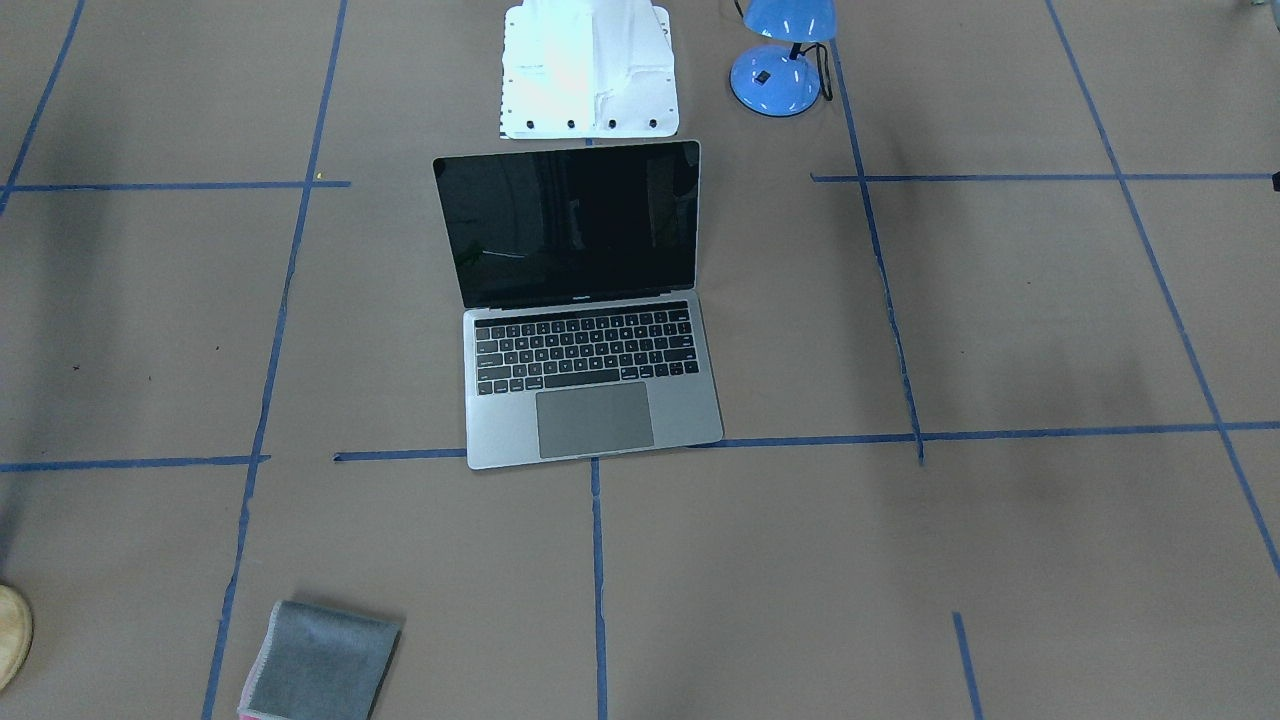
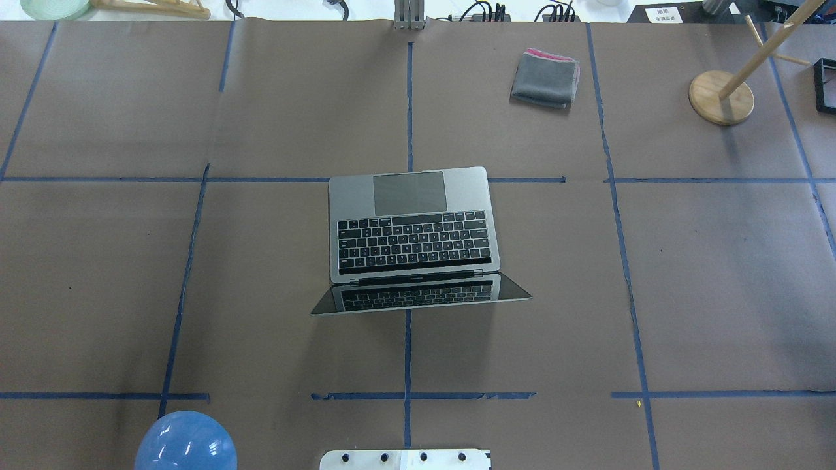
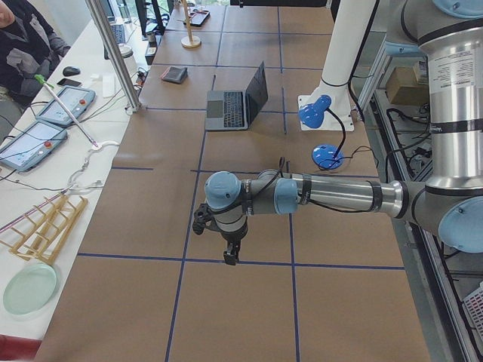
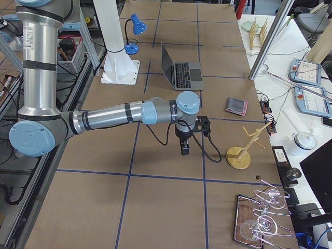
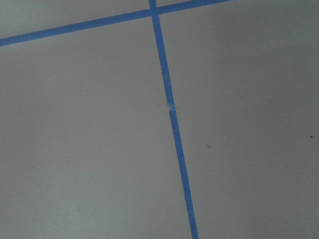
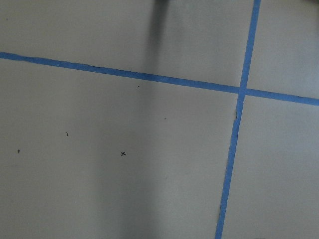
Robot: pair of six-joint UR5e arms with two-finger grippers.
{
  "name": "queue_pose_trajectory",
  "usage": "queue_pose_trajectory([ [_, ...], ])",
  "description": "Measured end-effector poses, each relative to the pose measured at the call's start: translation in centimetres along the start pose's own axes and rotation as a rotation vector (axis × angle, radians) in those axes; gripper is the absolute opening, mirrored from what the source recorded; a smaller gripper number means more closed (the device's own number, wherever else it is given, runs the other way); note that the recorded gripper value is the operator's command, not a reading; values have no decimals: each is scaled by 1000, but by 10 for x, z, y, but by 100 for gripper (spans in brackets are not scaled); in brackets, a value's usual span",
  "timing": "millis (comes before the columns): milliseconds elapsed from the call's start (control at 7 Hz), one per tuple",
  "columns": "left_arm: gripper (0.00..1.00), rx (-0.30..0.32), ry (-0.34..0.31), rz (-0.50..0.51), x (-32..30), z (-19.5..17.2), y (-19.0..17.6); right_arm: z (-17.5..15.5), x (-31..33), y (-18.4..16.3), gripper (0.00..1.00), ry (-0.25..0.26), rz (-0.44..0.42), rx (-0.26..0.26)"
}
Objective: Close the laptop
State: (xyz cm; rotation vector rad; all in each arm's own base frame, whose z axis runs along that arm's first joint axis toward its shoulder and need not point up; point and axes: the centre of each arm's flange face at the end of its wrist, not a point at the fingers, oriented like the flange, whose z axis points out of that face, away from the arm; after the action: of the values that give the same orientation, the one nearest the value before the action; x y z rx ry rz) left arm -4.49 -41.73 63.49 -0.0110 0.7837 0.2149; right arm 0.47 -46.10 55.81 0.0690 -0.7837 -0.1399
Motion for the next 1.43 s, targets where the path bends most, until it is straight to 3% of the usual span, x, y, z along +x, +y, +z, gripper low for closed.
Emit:
queue_pose_trajectory([
  [571, 100, 5, -23, 14, 2, -4, -2, -5, -6, -1, 100, -1, -14, 11],
  [857, 100, 63, -54, 71, 18, -25, -33, -15, -28, -7, 100, -6, -61, 33],
  [1143, 100, 159, -77, 169, 43, -56, -80, -18, -66, -19, 99, -54, -94, 40],
  [1429, 100, 191, -44, 166, 74, -58, -107, -14, -109, -23, 99, -122, -65, 97],
])
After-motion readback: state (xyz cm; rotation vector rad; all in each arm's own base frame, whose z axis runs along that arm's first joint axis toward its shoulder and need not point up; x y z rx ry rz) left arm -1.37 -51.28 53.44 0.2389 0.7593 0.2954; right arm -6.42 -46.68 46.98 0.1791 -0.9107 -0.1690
